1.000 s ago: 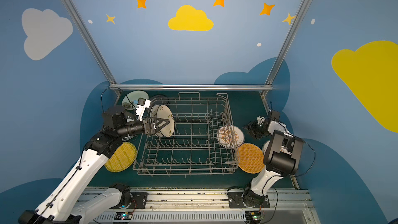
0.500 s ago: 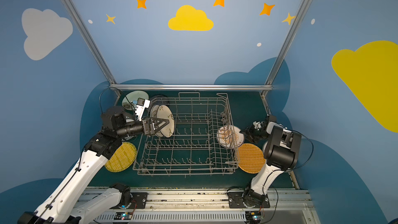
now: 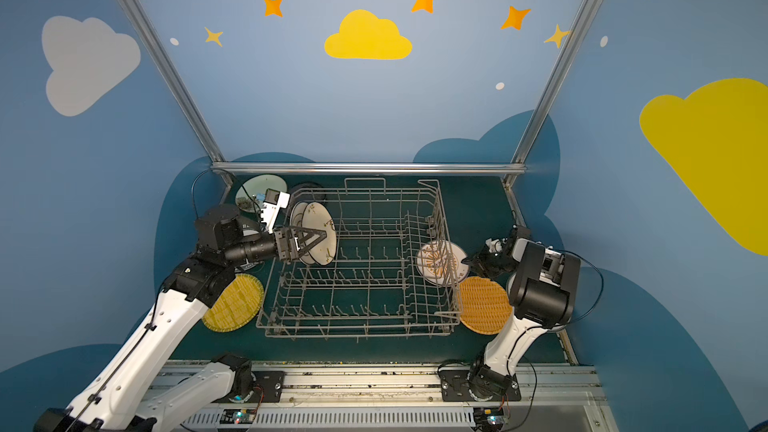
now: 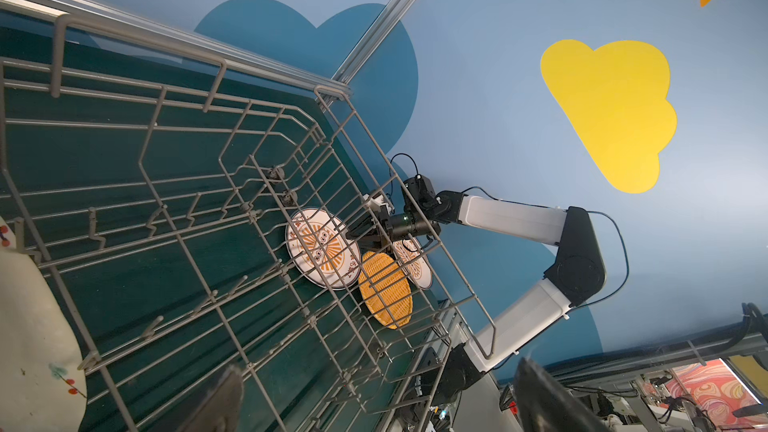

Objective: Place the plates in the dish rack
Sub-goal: 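Reach the right gripper down to the orange sunburst plate's rim and grasp it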

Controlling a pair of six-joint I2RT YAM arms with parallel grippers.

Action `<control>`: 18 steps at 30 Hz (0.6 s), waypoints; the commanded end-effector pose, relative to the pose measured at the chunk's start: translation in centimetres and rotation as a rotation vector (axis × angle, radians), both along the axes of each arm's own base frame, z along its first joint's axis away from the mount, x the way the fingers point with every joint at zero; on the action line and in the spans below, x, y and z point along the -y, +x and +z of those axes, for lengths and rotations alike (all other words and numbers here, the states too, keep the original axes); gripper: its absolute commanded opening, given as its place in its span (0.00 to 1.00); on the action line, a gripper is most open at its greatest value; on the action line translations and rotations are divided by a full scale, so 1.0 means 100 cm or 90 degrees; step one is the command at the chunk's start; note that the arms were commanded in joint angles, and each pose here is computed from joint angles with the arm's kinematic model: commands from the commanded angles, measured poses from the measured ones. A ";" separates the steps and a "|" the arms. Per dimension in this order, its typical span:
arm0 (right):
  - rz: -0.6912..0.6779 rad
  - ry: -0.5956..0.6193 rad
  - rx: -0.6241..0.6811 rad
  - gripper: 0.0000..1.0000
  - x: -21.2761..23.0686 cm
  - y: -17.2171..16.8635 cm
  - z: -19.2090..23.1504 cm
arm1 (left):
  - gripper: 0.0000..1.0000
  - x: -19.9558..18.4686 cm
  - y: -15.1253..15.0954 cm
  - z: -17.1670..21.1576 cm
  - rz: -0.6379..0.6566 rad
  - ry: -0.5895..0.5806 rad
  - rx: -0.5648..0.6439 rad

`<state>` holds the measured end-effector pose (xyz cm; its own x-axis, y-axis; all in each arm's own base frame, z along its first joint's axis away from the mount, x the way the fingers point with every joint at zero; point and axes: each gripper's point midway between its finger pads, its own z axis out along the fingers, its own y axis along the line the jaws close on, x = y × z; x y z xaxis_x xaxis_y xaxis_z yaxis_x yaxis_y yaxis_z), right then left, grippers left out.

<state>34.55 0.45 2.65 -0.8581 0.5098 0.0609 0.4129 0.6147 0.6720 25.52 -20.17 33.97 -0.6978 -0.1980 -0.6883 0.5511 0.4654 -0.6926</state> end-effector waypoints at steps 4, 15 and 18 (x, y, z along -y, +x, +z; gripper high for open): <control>0.008 0.005 -0.002 0.19 -0.004 -0.001 -0.003 | 1.00 0.001 -0.004 0.008 -0.006 -0.008 0.021; 0.004 -0.001 0.000 0.01 0.000 0.002 -0.001 | 1.00 -0.001 -0.003 0.007 0.001 0.000 0.020; -0.003 -0.028 -0.007 0.00 0.007 0.001 0.002 | 1.00 0.000 -0.003 0.006 0.002 0.001 0.020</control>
<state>34.71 0.86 3.06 -0.8800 0.4740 0.0307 0.3577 0.6188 0.6994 25.61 -20.14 33.91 -0.6981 -0.2020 -0.6869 0.5458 0.4706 -0.6932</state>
